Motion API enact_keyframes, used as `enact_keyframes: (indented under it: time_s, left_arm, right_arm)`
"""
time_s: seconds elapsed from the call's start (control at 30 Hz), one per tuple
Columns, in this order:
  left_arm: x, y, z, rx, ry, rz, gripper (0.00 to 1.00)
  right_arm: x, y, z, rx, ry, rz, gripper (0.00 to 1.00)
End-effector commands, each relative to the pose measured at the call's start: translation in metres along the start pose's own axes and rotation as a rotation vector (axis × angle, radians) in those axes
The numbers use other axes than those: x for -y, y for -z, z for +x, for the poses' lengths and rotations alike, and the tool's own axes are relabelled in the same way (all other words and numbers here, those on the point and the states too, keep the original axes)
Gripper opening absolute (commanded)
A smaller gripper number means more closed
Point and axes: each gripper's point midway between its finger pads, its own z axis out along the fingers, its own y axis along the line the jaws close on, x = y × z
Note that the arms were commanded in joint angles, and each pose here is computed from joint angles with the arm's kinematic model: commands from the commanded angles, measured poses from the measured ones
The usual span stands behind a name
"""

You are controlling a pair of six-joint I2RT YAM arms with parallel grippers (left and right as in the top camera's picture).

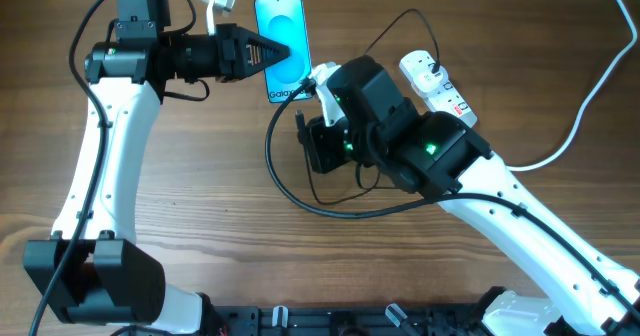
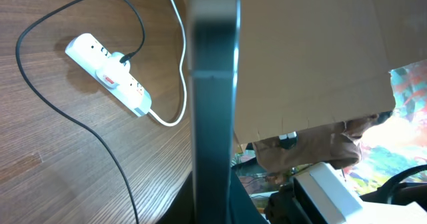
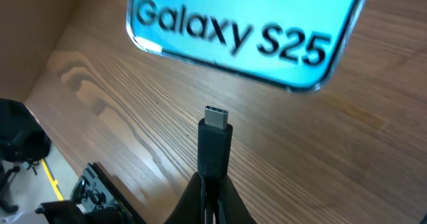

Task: Plug charger to phone and switch on socket
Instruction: 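Lift the plug and bring it up to the phone's bottom port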

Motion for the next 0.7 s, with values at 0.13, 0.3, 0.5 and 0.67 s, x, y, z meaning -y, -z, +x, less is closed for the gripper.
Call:
enact_keyframes:
  time_s: [0.13,0.3,0.5,0.67]
  left_arm:
    - [0.009,-0.015,0.008,-0.041,-0.038,0.027,0.04]
    - [0.009,-0.015,0.005,-0.033,-0.055,0.019,0.04]
    - [0.009,-0.015,0.005,-0.031,-0.059,0.019,0.04]
    - [0.009,-0.015,0.005,-0.034,-0.053,0.019,0.04]
  right_arm:
    - [-0.007,0.004,-0.01,0.033,-0.004,-0.022,0.04]
    - [0.006,0.004,-0.004,0.014,-0.039,0.046,0.04]
    - [0.005,0.004,-0.006,0.024,-0.036,0.042,0.05]
    - [0.003,0.004,-0.009,0.037,-0.033,0.037,0.04]
